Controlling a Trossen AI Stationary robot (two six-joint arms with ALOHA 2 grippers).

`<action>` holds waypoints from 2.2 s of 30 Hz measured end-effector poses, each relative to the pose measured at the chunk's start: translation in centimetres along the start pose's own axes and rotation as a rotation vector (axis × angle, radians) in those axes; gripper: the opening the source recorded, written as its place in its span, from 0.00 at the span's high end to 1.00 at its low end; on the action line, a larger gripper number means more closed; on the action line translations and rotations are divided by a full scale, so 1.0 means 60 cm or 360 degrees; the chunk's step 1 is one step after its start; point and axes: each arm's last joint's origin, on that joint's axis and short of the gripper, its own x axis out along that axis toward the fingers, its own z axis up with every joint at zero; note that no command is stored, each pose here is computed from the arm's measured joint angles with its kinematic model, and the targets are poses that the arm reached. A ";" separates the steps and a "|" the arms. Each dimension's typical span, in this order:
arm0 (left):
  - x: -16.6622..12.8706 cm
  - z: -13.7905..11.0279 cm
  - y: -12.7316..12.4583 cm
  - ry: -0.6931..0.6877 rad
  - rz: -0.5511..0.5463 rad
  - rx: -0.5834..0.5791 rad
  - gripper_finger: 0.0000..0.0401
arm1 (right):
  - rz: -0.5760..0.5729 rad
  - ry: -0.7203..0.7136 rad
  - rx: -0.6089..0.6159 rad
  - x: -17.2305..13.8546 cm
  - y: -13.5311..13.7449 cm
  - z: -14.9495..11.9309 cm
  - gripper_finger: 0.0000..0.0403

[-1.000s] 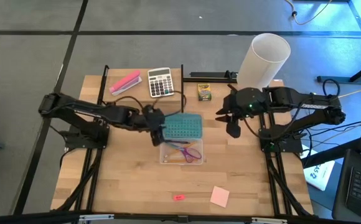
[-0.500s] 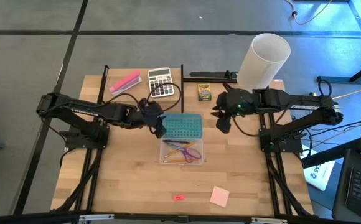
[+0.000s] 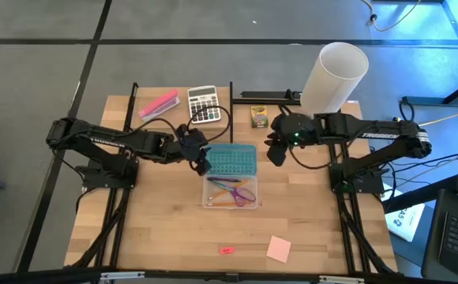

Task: Pack school essentials
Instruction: Put the yellow crayon box into the blue supply box

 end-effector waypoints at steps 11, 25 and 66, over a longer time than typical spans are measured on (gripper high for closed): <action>0.000 0.000 0.000 0.0000 0.0000 0.0000 0.78 | -0.0372 0.0101 0.0469 0.104 -0.032 0.011 0.71; 0.000 0.000 0.000 0.0000 0.0001 0.0000 0.78 | -0.0457 0.0286 0.0522 0.169 -0.090 0.016 0.71; 0.000 0.000 0.000 0.0001 0.0000 0.0001 0.79 | -0.0618 0.0273 0.0784 0.271 -0.185 0.022 0.03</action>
